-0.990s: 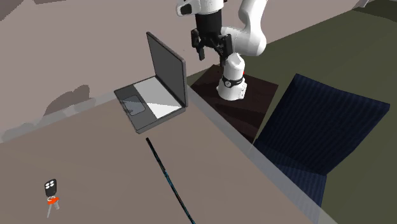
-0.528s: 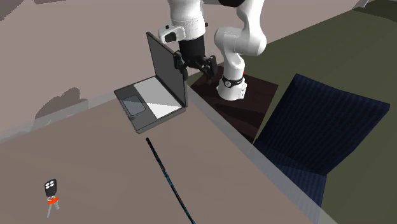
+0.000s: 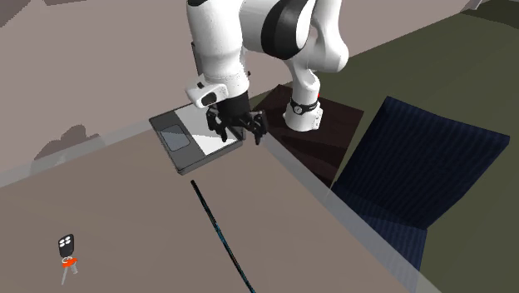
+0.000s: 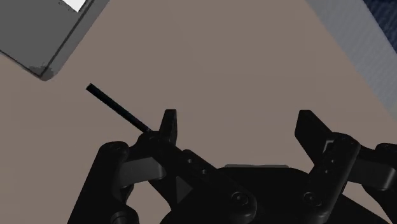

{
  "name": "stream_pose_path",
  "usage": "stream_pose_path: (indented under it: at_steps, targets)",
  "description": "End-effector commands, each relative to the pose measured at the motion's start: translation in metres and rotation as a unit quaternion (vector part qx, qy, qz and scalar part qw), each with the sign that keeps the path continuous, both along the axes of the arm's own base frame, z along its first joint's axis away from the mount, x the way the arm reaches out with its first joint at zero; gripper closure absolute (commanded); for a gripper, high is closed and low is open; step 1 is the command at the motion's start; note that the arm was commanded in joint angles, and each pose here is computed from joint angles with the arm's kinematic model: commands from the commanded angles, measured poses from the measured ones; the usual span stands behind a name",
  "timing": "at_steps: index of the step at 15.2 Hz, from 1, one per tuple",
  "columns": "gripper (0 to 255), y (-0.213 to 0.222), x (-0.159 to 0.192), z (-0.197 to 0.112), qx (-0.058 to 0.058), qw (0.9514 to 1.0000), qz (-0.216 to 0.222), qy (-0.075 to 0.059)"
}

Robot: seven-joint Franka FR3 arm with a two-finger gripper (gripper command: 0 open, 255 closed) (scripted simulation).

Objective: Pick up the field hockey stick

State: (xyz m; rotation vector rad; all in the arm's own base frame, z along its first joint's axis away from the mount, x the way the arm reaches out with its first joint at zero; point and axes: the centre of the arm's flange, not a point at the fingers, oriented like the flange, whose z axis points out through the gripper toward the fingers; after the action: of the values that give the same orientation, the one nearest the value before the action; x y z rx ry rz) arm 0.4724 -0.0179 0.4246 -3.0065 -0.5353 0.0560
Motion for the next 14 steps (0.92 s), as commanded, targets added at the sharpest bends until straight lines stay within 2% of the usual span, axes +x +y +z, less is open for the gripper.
stream_pose_path:
  at_steps: [1, 4, 7, 10, 14]
  targets:
    - [0, 0.000, 0.024, -0.015, -0.002, 0.9992, 0.039, -0.005]
    - [0, 0.008, 0.056, -0.036, -0.003, 0.9955, 0.095, -0.011]
    - [0, 0.019, 0.086, -0.058, -0.005, 0.9886, 0.149, -0.017]
    - [0, 0.034, 0.116, -0.079, -0.006, 0.9787, 0.204, -0.023]
    - [0, 0.059, 0.153, -0.107, -0.009, 0.9607, 0.276, -0.030]
